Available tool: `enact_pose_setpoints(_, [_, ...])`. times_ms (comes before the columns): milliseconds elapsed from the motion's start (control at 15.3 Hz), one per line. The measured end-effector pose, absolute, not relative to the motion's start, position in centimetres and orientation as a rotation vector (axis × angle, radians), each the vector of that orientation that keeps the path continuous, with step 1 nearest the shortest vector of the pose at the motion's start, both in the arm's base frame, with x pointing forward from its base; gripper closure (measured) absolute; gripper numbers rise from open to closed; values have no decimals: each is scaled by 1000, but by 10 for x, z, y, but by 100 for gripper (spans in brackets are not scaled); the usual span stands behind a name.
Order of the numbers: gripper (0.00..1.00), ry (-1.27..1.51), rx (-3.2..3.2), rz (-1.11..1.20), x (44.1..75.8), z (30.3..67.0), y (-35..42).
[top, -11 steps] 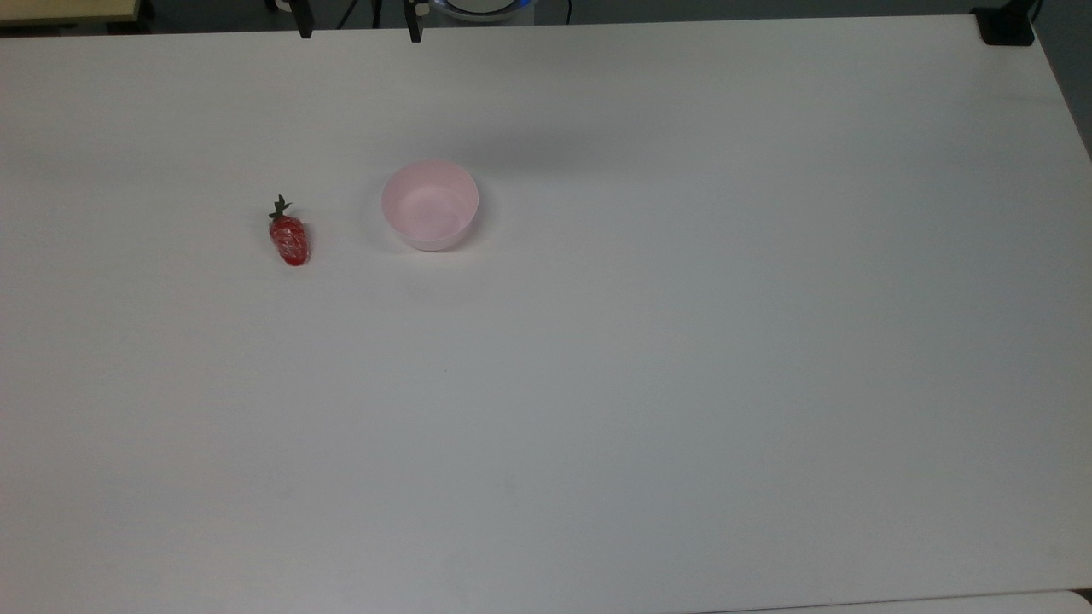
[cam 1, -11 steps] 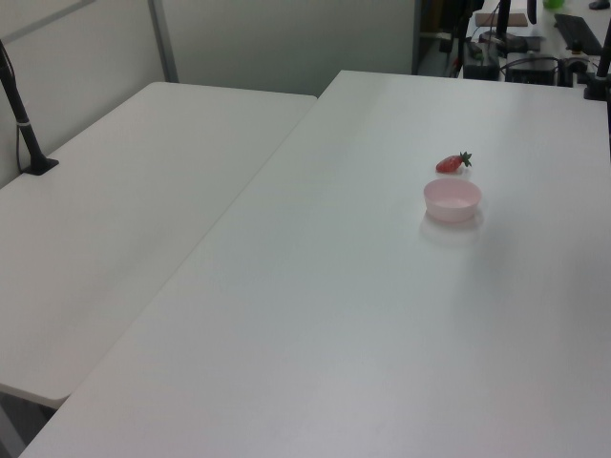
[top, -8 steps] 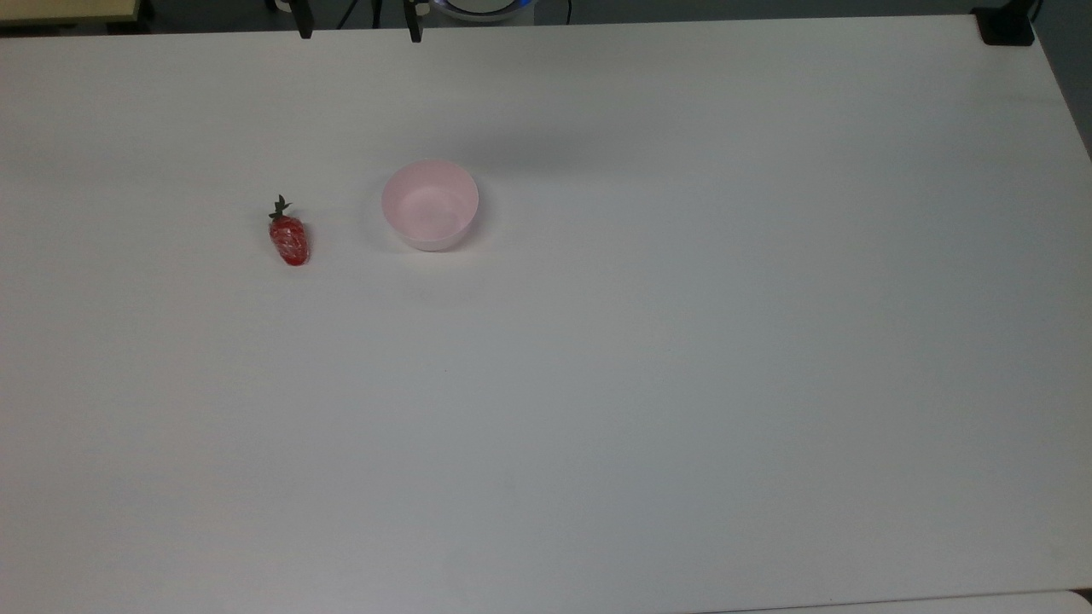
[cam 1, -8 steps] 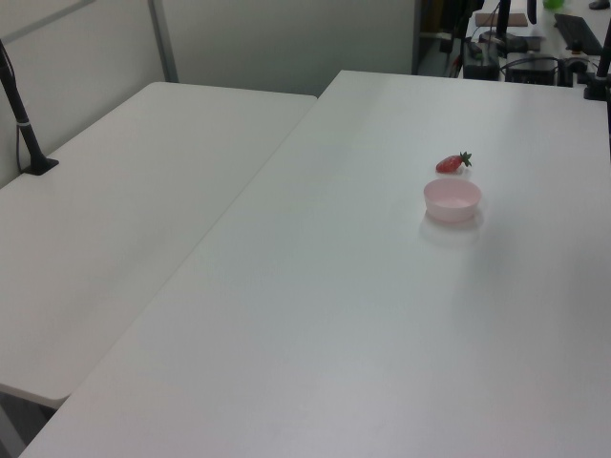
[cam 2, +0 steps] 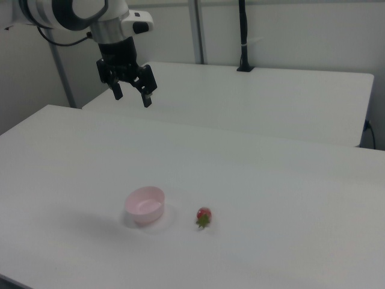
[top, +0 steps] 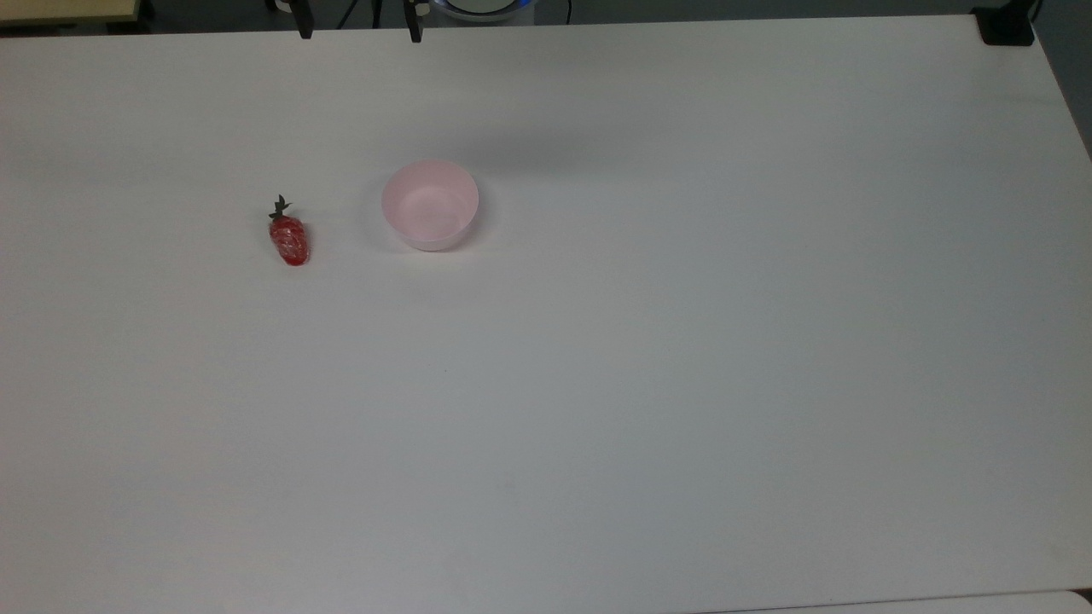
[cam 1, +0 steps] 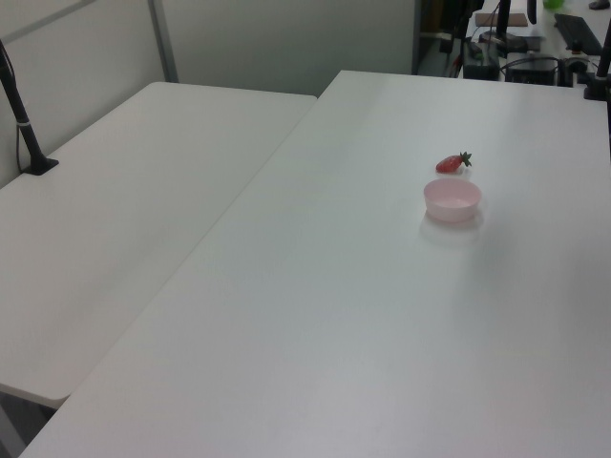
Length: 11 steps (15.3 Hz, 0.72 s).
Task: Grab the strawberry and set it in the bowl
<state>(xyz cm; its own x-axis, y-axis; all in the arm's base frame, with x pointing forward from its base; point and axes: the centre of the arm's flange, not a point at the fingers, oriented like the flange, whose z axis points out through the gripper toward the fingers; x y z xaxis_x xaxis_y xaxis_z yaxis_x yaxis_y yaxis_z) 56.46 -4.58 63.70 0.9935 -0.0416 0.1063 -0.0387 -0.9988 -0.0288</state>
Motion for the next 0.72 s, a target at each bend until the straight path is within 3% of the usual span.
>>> enact_pose_setpoints(718, [0, -32, -3115, -168, 564, 637, -52])
